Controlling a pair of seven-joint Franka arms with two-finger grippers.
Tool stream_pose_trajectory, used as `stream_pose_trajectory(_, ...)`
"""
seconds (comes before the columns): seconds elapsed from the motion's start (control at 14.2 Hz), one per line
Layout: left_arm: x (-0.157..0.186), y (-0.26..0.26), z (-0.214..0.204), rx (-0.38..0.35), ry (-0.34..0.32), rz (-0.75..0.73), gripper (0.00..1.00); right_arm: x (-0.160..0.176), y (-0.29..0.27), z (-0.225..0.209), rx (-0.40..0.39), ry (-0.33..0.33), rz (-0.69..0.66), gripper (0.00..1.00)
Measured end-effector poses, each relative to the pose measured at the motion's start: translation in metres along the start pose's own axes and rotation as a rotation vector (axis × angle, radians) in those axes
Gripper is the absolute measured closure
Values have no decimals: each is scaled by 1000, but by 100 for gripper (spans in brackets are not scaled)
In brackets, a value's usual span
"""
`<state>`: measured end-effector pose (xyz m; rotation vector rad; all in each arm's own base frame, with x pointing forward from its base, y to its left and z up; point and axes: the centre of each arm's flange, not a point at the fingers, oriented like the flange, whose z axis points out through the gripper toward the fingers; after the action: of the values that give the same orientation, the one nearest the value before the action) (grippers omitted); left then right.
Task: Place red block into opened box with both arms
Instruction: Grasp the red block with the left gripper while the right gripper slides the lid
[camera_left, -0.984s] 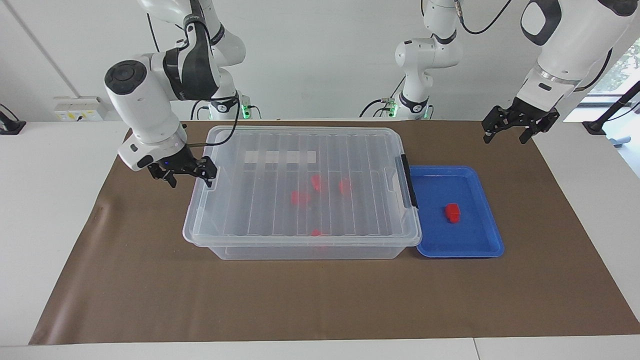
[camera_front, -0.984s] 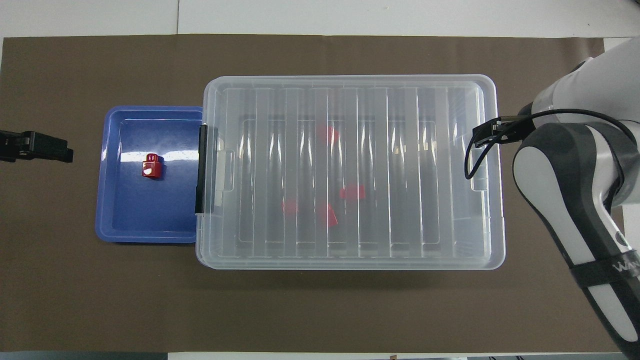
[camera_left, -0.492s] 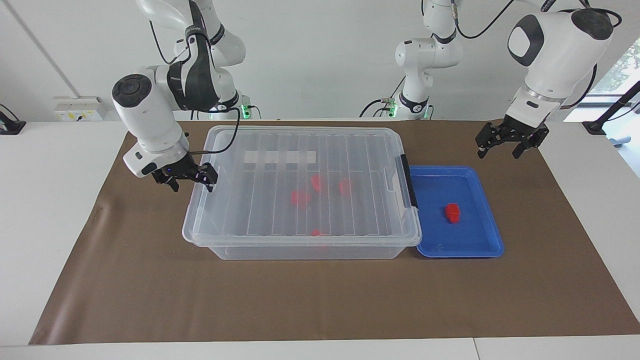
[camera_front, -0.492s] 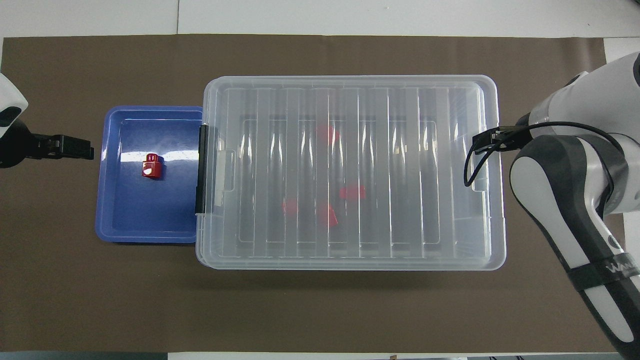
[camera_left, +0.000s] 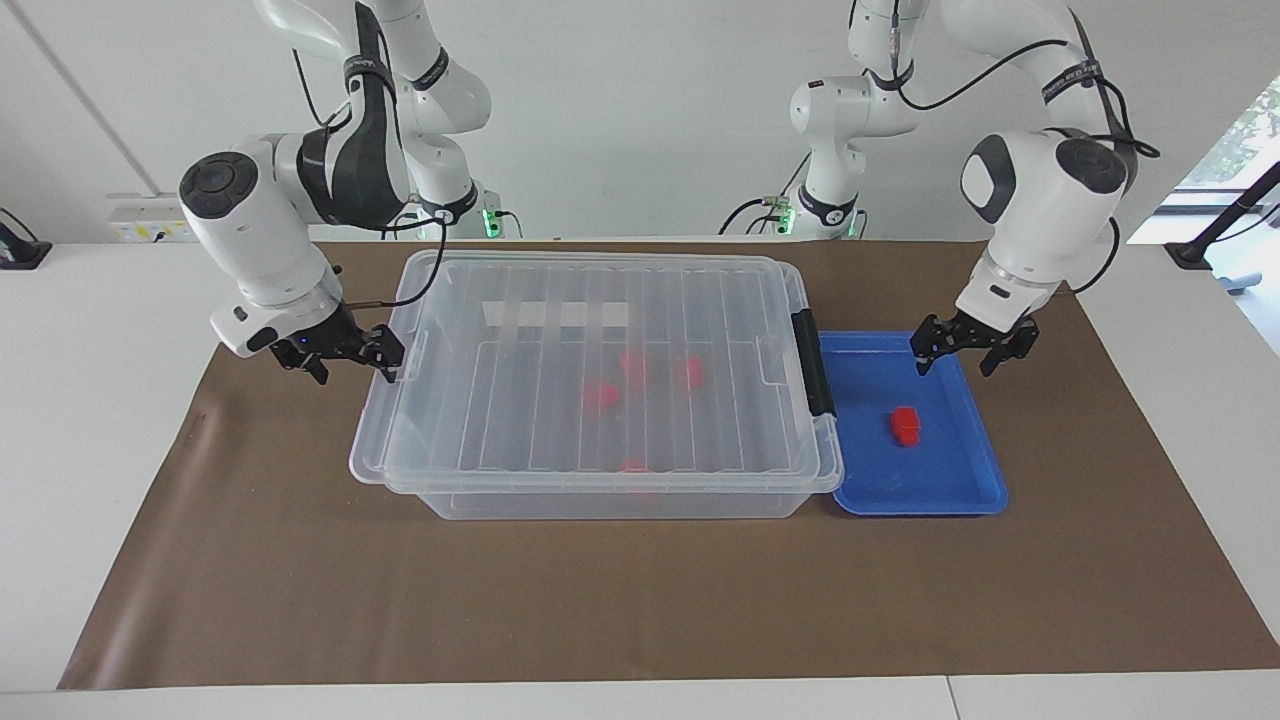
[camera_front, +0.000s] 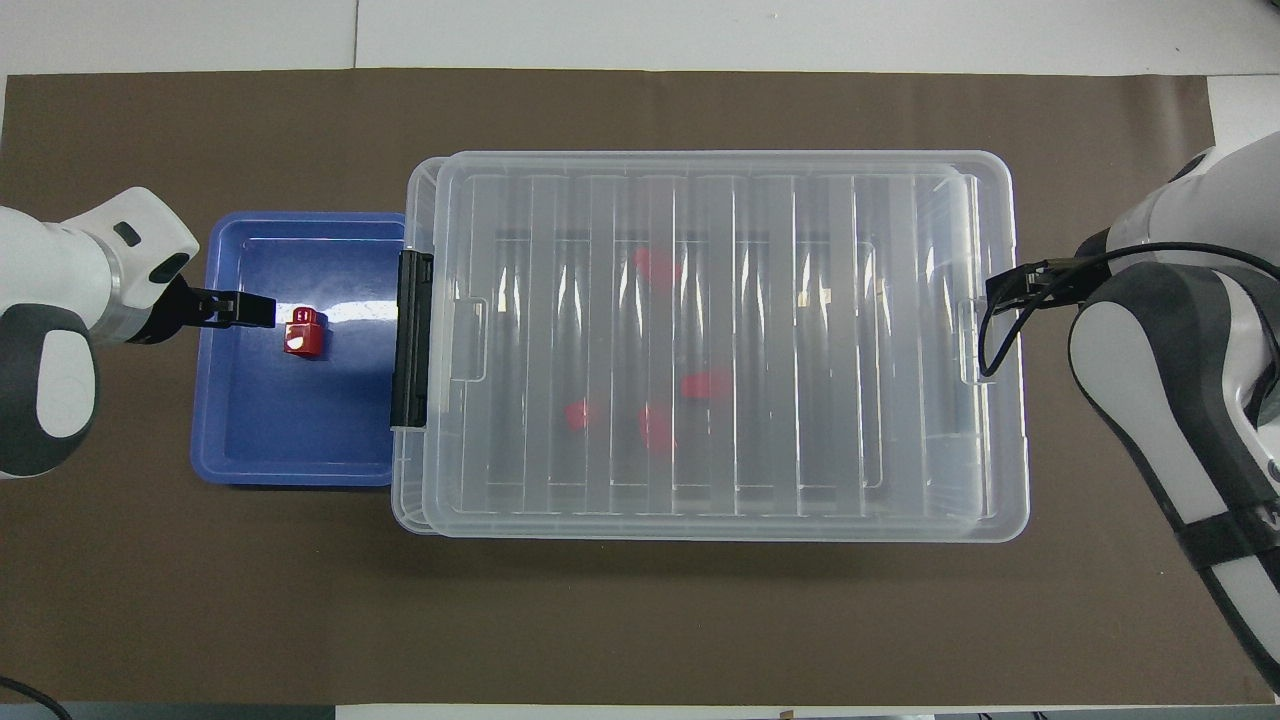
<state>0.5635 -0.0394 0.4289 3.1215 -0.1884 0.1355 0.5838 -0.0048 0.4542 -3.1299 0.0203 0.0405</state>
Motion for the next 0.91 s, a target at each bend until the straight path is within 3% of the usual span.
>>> stream_pose_trajectory(0.49,-7,9,90,0,21,16,0,-1,40,-1,1,3,-51,0)
stream_pose_trajectory(0.91,-17,9,119,-1,9,15,0,-4,74,-2,2,5,-87,0)
